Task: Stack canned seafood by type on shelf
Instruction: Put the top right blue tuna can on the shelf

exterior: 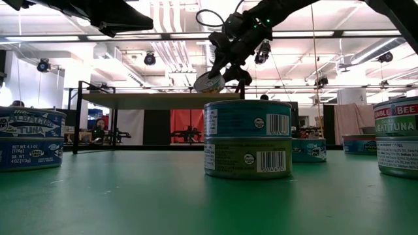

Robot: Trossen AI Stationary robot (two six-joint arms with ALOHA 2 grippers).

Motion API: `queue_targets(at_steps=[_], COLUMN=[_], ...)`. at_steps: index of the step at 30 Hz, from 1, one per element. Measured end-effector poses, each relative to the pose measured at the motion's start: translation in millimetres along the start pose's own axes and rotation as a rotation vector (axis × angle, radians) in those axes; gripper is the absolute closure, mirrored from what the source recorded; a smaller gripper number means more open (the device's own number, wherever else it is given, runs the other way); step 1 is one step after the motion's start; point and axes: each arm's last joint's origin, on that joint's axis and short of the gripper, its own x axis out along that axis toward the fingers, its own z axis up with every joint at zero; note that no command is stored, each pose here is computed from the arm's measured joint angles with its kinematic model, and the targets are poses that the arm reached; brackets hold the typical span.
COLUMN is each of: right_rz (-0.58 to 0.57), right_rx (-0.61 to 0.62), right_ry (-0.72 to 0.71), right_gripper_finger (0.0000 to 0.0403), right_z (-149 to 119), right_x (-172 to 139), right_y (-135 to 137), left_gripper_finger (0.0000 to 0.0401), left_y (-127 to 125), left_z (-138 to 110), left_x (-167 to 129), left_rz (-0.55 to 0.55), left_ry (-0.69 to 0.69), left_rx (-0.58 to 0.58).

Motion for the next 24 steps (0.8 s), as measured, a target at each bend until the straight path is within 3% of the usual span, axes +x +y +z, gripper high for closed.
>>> queue_targets(at_steps=[9, 24], right_rz=[0.000, -0.013], right_rx=[-0.002, -0.002], right_ry=[0.000, -0.002], right_gripper_finger=[0.0255, 0.0183], right_z=[-0.1, -0.2], right_x=[0.1, 1.0], right_y=[0.0, -0.9], left_gripper_finger=[0.0317, 0.0317], left_y=[0.1, -0.1], left_z=[0.0, -0.1], left_x=[0.0, 0.1], left_rz=[0.000, 0.000], left_ry=[0.000, 0.001], left_rx=[0.000, 0.001])
